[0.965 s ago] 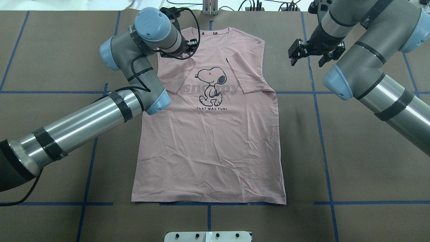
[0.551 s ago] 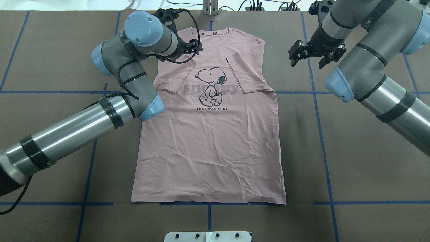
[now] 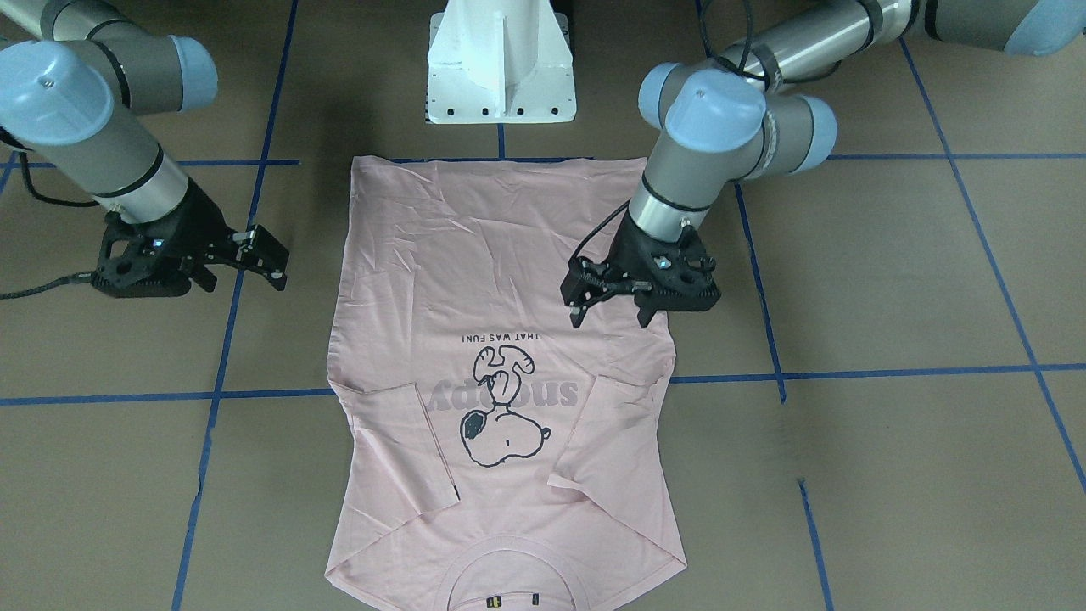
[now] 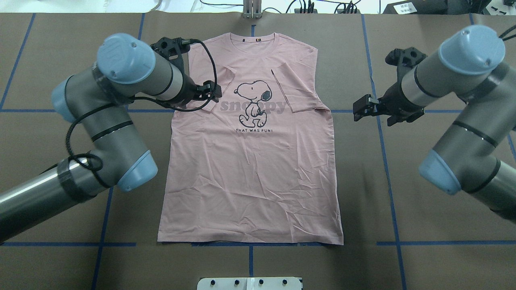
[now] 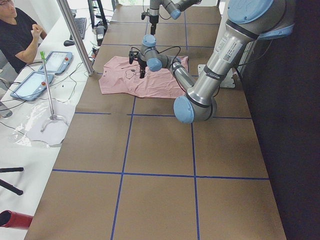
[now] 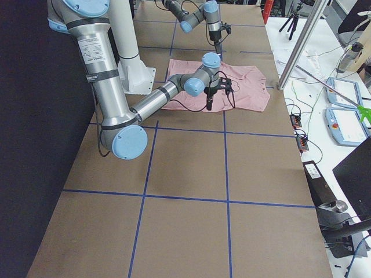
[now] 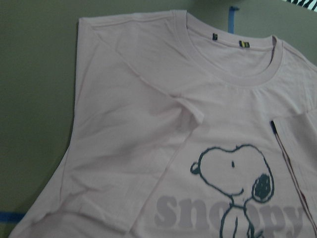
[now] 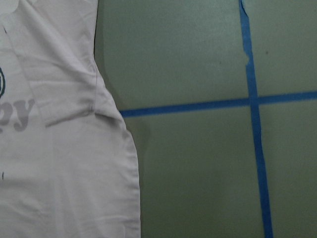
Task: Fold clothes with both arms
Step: 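Move both grippers to the shirt hem corners nearest the robot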
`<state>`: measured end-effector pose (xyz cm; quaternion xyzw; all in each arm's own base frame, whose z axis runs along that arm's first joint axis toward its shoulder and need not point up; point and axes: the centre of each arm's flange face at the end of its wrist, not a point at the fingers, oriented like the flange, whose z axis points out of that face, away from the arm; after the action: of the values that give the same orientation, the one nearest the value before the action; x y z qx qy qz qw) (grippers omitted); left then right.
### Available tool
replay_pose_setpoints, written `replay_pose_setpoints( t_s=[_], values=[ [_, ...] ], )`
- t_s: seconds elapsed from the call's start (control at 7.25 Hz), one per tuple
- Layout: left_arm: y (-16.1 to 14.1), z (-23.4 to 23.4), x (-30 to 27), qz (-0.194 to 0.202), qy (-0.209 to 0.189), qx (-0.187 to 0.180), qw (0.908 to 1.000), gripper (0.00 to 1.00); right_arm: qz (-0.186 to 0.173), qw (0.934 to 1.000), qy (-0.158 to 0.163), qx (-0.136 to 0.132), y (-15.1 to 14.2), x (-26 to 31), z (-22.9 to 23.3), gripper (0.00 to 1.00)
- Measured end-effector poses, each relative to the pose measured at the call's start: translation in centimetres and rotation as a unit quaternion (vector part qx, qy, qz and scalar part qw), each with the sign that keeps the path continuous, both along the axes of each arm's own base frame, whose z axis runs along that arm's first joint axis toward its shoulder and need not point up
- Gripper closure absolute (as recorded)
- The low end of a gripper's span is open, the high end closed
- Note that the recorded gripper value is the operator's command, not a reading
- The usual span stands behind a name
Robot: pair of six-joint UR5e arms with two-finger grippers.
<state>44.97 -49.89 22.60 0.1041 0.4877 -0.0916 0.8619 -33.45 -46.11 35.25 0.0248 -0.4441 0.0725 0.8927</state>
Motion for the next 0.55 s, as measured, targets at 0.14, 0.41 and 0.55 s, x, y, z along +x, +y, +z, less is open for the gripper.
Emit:
replay_pose_setpoints(
  t_s=[0.14, 0.41, 0.55],
  values=[
    [3.6, 0.5, -2.0, 0.014, -0.008, -0.001, 0.9999, 0.00, 0.019, 0.9998, -0.009, -0.001, 5.0, -2.4, 0.7, 0.00],
    [7.2, 1.4, -4.2, 0.026, -0.013, -0.002, 0.9996, 0.00, 0.048, 0.9987, -0.018, 0.001, 14.6, -8.3, 0.5, 0.00],
    [7.6, 1.6, -4.6, 0.027, -0.013, -0.002, 0.9995, 0.00, 0.050, 0.9987, -0.009, 0.005, 18.2, -10.6, 0.3, 0.00]
  ],
)
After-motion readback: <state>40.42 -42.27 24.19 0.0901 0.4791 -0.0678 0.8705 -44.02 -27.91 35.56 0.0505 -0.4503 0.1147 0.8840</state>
